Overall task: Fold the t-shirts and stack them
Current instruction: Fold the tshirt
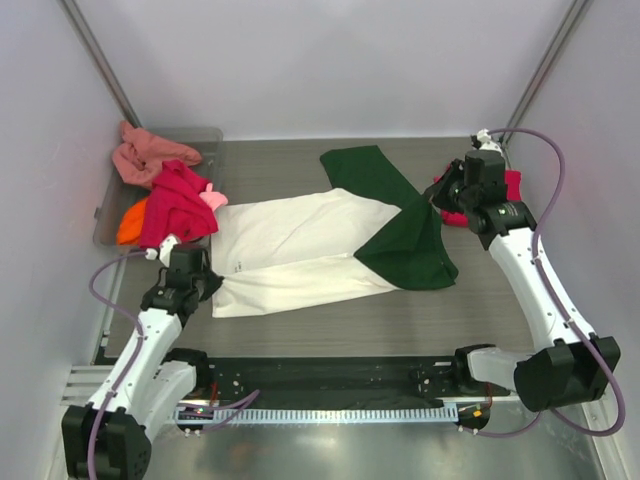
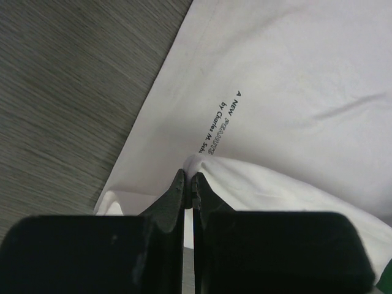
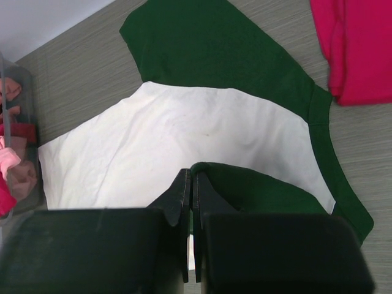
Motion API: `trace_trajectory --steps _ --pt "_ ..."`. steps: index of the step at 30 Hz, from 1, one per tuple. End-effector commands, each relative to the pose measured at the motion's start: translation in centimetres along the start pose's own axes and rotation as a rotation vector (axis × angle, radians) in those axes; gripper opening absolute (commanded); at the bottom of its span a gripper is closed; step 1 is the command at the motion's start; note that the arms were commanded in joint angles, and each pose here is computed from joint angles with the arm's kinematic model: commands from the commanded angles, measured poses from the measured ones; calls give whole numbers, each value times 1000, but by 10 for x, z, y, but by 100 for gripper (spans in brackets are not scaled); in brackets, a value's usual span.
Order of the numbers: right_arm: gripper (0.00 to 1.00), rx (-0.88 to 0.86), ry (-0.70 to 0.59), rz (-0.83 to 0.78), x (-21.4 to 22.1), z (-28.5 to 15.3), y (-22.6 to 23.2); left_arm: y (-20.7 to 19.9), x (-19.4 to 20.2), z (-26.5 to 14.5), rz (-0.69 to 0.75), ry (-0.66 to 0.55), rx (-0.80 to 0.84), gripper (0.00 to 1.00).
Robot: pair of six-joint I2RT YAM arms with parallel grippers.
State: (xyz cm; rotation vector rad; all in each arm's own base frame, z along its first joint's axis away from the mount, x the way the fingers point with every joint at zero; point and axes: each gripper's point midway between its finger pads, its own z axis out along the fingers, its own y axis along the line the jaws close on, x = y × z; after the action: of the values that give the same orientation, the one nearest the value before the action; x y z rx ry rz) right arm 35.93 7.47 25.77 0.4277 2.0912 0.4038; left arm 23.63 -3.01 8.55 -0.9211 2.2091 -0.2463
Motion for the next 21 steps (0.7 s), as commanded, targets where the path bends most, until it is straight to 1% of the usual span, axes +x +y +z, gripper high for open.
trace_trajectory --steps 1,5,8,12,15,21 --pt "1 -15 -71 -19 -25 3 11 -15 -20 5 20 -65 28 2" --pt "1 -10 -65 -14 -25 13 11 -14 -23 11 44 -65 -3 1" --pt "1 -1 -57 -10 -25 22 10 -11 -26 15 65 -74 -23 3" --pt "1 -1 -50 -7 -25 33 12 -7 -31 21 91 -91 -65 3" --pt "1 5 -43 -5 -26 44 13 -12 -36 25 115 -105 -60 3" --pt "1 27 -46 5 -31 62 12 -19 -39 39 177 -72 -74 4"
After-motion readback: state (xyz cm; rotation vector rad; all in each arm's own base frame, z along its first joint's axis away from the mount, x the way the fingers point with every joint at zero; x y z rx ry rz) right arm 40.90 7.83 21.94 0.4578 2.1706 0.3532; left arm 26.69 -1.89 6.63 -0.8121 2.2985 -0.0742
